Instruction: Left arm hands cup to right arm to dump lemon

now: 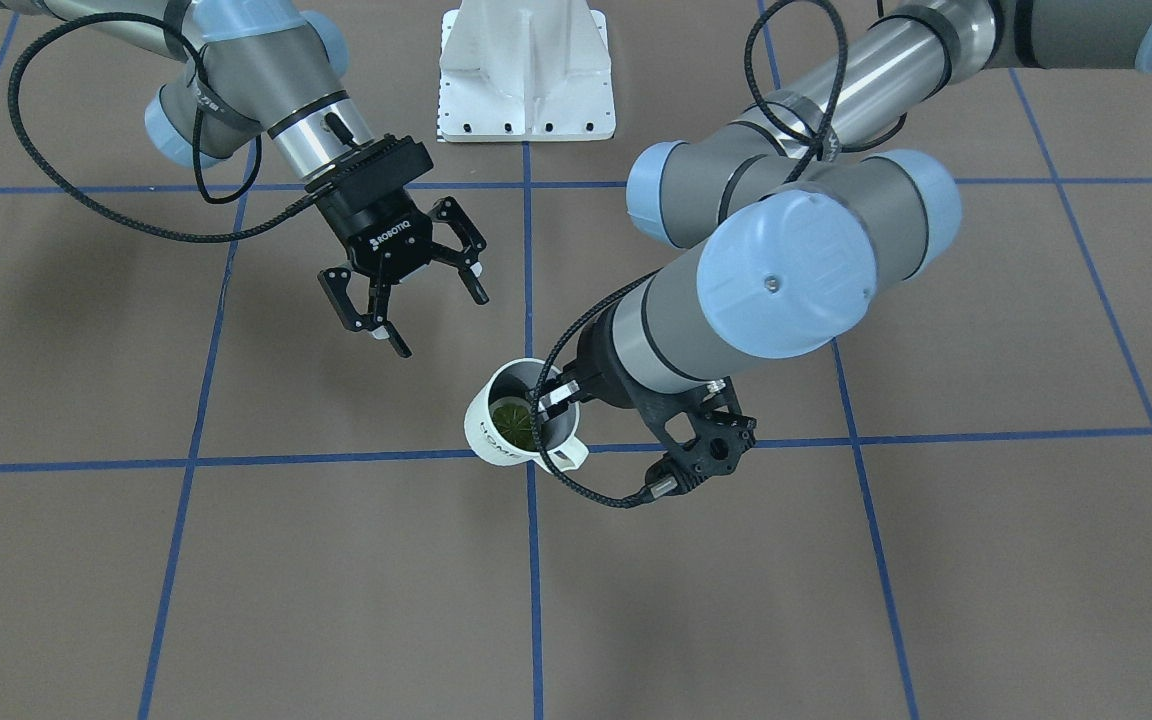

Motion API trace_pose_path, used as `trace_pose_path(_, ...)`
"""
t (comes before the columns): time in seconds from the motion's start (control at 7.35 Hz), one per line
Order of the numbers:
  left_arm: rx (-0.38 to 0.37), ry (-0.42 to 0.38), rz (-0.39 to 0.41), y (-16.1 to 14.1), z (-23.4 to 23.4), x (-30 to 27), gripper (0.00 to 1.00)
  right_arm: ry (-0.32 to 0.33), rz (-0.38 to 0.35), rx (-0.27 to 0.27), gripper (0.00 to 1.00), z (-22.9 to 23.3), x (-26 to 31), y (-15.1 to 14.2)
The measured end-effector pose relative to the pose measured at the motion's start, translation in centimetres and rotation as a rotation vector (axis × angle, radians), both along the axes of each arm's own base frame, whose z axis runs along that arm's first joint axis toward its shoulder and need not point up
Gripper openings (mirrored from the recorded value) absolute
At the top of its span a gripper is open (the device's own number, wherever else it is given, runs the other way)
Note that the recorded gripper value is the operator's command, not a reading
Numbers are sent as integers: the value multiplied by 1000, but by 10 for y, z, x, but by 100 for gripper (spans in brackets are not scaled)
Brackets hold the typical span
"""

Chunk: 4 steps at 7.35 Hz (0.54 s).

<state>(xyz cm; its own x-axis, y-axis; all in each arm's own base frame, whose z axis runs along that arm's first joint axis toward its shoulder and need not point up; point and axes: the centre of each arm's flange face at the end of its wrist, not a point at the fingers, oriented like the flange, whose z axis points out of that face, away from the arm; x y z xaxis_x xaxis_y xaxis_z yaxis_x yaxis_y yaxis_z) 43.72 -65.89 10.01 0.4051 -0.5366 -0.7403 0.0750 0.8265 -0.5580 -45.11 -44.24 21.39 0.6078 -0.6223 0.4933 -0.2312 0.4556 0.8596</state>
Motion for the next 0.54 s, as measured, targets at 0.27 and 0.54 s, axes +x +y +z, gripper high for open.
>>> trace_pose_path(0.27,-15,8,9,5,2,-3,0,0,3,2,99,-9,-4,-1)
trace_pose_path(0.54,-22,12,19,11,-2,2,0,-2,3,4,99,-13,-5,-1)
